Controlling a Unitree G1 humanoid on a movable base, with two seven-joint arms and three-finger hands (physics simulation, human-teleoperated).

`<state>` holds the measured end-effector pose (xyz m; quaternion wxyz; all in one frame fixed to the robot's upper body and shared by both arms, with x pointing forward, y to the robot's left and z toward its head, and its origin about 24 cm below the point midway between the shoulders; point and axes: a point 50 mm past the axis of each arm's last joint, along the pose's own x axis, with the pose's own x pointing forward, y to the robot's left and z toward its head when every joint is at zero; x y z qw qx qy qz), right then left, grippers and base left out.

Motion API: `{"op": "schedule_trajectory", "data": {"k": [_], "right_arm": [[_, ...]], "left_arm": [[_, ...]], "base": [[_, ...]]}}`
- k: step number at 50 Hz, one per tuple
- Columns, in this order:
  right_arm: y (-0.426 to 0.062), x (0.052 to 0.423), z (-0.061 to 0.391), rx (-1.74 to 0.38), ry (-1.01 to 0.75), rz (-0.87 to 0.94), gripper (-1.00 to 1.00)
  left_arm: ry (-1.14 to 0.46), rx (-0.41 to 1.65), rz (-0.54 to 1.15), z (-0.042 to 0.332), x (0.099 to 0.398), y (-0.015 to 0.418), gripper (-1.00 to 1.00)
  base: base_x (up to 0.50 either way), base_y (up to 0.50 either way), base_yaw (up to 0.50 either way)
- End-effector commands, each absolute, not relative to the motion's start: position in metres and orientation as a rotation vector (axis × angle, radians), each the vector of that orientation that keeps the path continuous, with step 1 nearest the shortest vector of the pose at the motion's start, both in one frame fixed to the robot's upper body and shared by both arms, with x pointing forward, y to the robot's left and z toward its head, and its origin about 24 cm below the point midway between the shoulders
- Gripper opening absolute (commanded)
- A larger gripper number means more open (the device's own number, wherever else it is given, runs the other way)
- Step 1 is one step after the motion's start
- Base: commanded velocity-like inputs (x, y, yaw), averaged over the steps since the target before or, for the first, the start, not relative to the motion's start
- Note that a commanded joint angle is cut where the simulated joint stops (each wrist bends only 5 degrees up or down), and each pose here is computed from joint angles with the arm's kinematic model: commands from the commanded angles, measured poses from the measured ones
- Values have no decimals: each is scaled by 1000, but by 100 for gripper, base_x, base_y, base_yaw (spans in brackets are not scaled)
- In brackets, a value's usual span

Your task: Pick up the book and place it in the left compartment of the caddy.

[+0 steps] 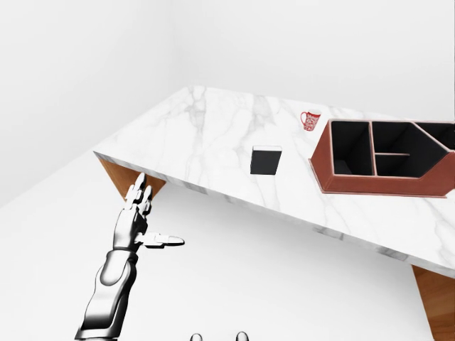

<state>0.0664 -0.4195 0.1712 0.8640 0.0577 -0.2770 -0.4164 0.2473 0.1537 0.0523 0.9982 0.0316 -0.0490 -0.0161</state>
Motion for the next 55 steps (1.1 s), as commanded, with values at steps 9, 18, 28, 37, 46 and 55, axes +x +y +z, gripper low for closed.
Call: {"op": "schedule_trajectory", "data": {"k": [9,18,28,37,46,55], "right_arm": [[-420,66,172,125,-587,-874,100],[-419,66,172,123,-588,-873,100],[-420,66,170,127,-579,-875,100],[-420,67,169,129,-575,-876,100],[-420,67,170,128,-578,-875,100],[-420,66,172,126,-587,-873,100]], "left_arm": [[-92,65,-32,51,248,154,100],[-88,65,-33,50,249,154,100],[-99,69,-27,53,248,154,100],[-79,67,-29,48,250,154,100],[-84,66,-29,49,249,154,100],[-82,66,-30,49,249,154,100]], "base": [[8,-19,0],[8,-19,0],[8,-19,0],[8,-18,0],[8,-19,0],[8,-19,0]]}}
